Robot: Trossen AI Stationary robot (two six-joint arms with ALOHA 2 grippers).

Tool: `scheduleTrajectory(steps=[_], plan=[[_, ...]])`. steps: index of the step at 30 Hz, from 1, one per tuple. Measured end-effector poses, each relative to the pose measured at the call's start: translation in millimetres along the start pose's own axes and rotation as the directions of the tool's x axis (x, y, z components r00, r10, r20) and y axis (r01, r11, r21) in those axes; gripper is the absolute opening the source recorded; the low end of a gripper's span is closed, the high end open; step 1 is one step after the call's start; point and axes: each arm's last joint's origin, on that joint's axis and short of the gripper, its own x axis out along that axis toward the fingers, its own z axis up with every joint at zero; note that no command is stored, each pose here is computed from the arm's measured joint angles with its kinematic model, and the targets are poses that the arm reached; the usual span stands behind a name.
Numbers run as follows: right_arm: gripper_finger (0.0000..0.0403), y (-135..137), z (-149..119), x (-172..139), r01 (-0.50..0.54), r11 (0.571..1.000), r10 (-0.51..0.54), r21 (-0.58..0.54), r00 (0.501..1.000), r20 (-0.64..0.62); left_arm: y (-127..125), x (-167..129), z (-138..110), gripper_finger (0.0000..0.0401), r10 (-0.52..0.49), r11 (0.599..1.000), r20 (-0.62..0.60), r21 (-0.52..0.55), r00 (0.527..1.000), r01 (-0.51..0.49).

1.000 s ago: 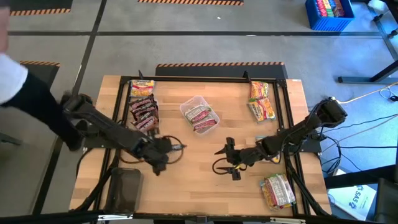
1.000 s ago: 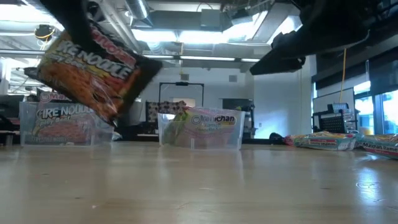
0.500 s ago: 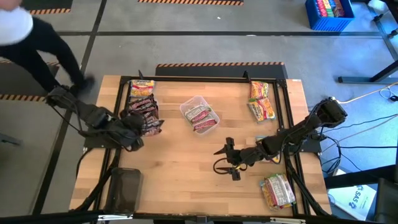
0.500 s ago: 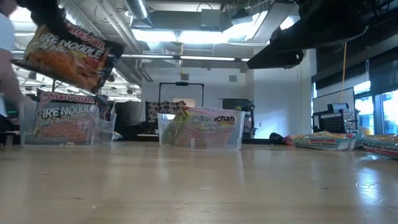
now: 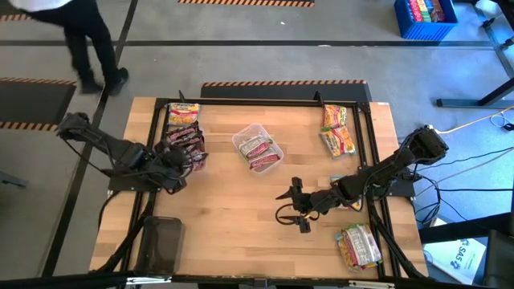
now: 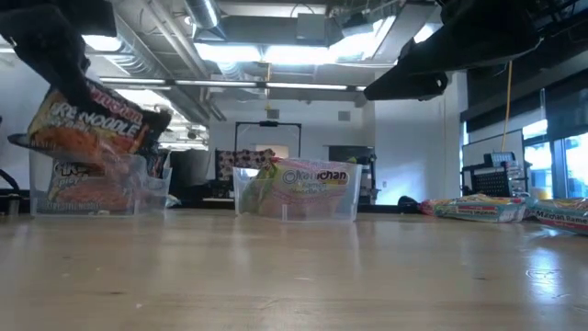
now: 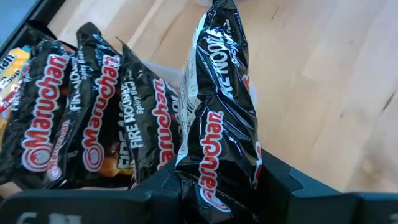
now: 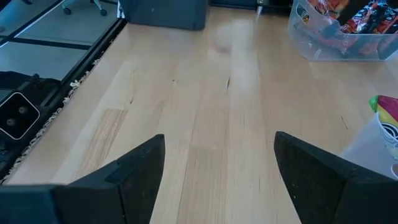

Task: Sort Maruchan noodles
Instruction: Put the black noodle pack into the left transparent bin

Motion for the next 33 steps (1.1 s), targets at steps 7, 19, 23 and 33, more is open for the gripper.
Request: scheduleTrajectory(steps=[7, 19, 23, 33], plan=[[0.0285, 0, 0, 0, 0.000, 1.000, 0.000, 0.000, 1.000, -0.001, 1, 16, -6, 0.0110, 0.042, 0.999, 0.011, -0.014, 0.999, -0.042], [0.0285, 0, 0, 0, -0.001, 1.000, 0.001, 0.001, 1.000, 0.003, -1, 25, -6, 0.0110, 0.068, 0.998, 0.094, 0.001, 0.993, -0.069], [0.0285, 0, 2, 0, -0.005, 1.000, 0.005, 0.005, 1.000, 0.016, 0, 36, -18, 0.0110, 0.075, 0.997, 0.037, 0.002, 0.996, -0.075], [0.0285, 1, 1, 0, -0.029, 0.999, 0.029, 0.019, 1.000, 0.012, 1, 43, -28, 0.0144, 0.042, 0.989, -0.059, -0.136, 0.997, -0.049]])
